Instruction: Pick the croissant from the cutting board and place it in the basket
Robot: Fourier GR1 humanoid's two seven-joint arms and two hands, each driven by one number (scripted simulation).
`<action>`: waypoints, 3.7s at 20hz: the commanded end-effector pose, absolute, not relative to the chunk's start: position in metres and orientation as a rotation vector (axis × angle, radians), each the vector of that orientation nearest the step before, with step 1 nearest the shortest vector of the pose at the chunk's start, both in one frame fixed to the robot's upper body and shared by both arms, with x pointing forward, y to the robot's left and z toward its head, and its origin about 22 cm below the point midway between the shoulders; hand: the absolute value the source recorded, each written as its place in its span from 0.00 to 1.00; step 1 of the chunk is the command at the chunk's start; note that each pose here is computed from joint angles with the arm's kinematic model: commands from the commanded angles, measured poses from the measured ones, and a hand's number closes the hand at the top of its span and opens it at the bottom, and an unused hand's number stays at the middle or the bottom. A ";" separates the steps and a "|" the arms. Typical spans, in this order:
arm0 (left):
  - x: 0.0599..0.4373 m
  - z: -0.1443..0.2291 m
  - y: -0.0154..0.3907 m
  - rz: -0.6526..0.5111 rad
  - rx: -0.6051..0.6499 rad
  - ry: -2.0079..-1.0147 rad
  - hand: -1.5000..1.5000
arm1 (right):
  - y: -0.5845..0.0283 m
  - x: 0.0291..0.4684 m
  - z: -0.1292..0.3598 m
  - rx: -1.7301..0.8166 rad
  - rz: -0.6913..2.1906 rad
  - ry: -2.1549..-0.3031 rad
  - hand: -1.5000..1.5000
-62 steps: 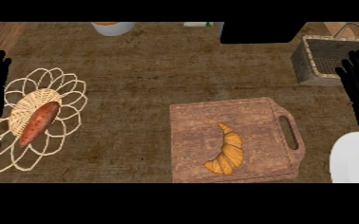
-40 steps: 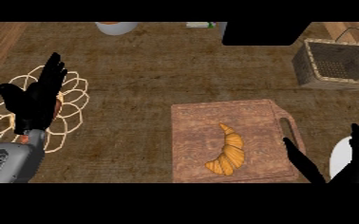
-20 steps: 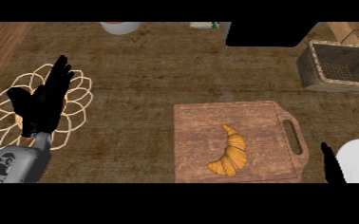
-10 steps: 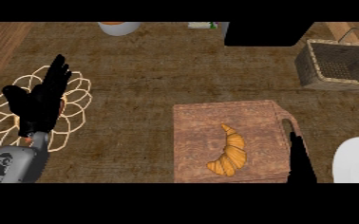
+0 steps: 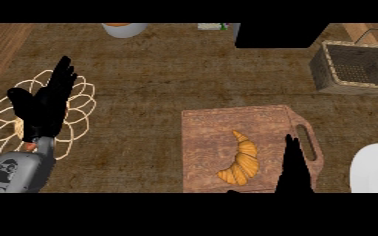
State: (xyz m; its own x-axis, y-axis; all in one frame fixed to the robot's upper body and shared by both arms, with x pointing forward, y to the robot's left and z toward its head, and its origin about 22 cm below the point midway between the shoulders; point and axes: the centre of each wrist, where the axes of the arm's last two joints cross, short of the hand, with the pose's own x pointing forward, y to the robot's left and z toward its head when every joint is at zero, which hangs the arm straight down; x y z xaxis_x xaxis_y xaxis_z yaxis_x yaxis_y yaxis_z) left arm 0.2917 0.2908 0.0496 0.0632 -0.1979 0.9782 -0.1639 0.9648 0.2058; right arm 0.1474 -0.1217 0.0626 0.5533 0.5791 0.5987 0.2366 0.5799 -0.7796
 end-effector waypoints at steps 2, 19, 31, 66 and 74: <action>0.294 0.047 0.290 -0.003 0.270 -1.501 0.50 | -0.103 0.145 0.043 -0.986 0.133 -0.931 0.00; 0.288 0.043 0.278 -0.040 0.304 -1.525 0.50 | -0.111 0.165 0.013 -0.978 0.112 -0.886 0.00; 0.286 0.051 0.300 -0.007 0.296 -1.521 0.50 | -0.110 0.170 0.009 -0.988 0.134 -0.868 0.00; 0.299 0.050 0.274 -0.064 0.241 -1.536 0.50 | -0.113 0.124 -0.034 -0.452 1.071 -1.207 1.00; 0.293 0.044 0.292 -0.009 0.292 -1.509 0.50 | -0.175 0.098 0.027 -0.026 0.969 -1.582 1.00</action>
State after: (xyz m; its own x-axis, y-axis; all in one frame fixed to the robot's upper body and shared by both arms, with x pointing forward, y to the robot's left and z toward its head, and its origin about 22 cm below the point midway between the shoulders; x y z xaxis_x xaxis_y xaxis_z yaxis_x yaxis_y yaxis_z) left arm 0.2921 0.2874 0.0433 0.0657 -0.1882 0.9799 -0.1502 0.9690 0.1961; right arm 0.1090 -0.1549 0.0015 -0.1669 0.6812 0.7128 -0.4278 0.6013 -0.6748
